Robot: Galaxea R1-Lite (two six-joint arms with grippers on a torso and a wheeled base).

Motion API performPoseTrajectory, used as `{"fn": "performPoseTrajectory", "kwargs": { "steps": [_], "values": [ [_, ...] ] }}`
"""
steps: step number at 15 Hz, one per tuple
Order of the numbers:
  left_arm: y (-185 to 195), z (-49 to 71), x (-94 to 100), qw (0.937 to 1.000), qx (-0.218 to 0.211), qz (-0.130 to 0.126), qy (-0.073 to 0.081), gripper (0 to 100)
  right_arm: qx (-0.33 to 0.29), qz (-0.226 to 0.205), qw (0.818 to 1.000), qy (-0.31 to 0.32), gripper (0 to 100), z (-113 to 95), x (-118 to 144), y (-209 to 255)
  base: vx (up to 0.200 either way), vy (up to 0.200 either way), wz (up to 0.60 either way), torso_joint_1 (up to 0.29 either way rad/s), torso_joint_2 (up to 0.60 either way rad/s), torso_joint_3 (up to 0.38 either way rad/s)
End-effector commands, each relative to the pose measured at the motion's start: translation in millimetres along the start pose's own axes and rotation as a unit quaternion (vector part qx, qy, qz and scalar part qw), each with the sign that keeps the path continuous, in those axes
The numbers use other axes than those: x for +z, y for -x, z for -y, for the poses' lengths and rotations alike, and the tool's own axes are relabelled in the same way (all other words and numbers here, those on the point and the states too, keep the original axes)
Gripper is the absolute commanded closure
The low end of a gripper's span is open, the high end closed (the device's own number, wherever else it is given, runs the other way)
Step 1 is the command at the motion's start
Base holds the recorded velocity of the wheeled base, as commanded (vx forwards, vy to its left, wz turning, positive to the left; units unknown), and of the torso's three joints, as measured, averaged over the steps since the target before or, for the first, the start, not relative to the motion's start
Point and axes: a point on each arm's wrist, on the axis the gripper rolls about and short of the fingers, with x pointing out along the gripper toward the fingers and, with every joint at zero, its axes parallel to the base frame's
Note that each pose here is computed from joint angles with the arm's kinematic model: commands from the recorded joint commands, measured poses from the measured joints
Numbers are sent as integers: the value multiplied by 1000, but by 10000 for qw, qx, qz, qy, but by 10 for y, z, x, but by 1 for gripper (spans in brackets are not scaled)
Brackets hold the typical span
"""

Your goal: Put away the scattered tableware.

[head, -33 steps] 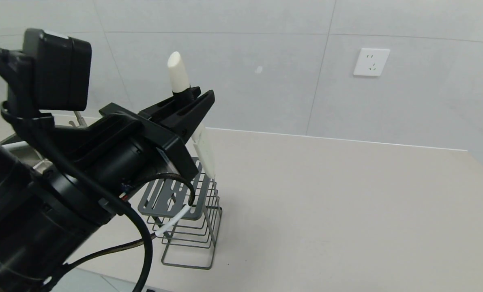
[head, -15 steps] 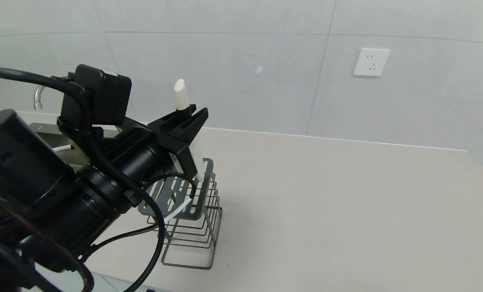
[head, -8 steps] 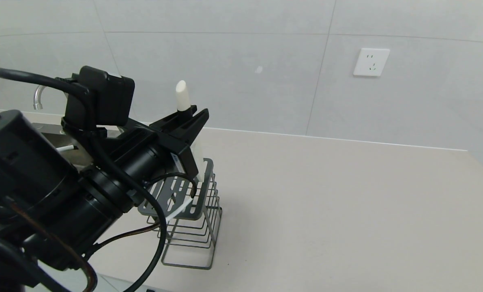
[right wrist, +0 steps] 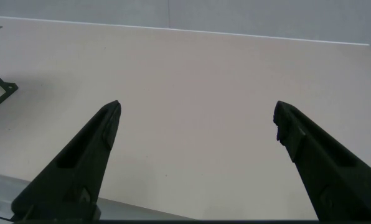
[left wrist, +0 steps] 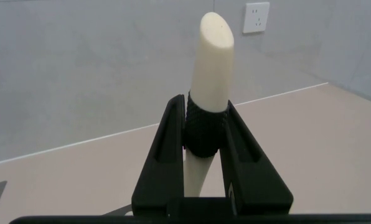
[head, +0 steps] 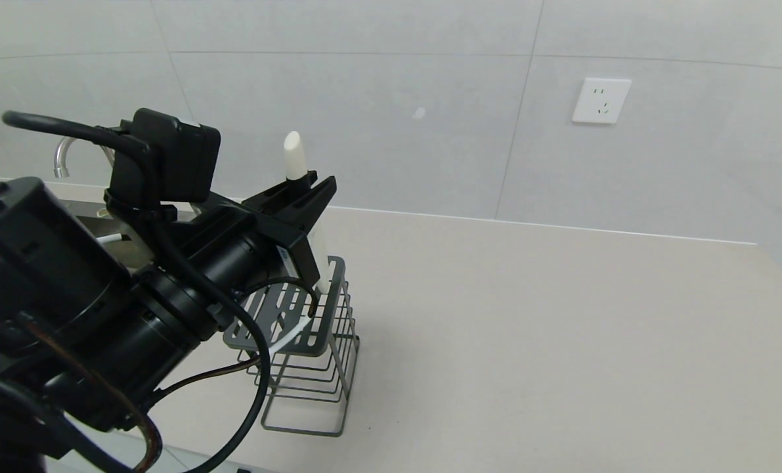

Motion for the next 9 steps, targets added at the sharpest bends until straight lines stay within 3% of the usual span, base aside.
{"fn": "performPoseTrajectory", "kwargs": {
  "steps": [1, 9],
  "values": [
    [-9, 6, -10, 10000, -7, -15, -3, 100, 4, -10, 10000, 3, 0, 0, 1, -2, 0, 0, 0, 0, 0, 0],
    [-7, 2, -71, 9999, 9, -130, -30, 100, 4, -10, 10000, 3, 0, 0, 1, -2, 0, 0, 0, 0, 0, 0]
  ]
}}
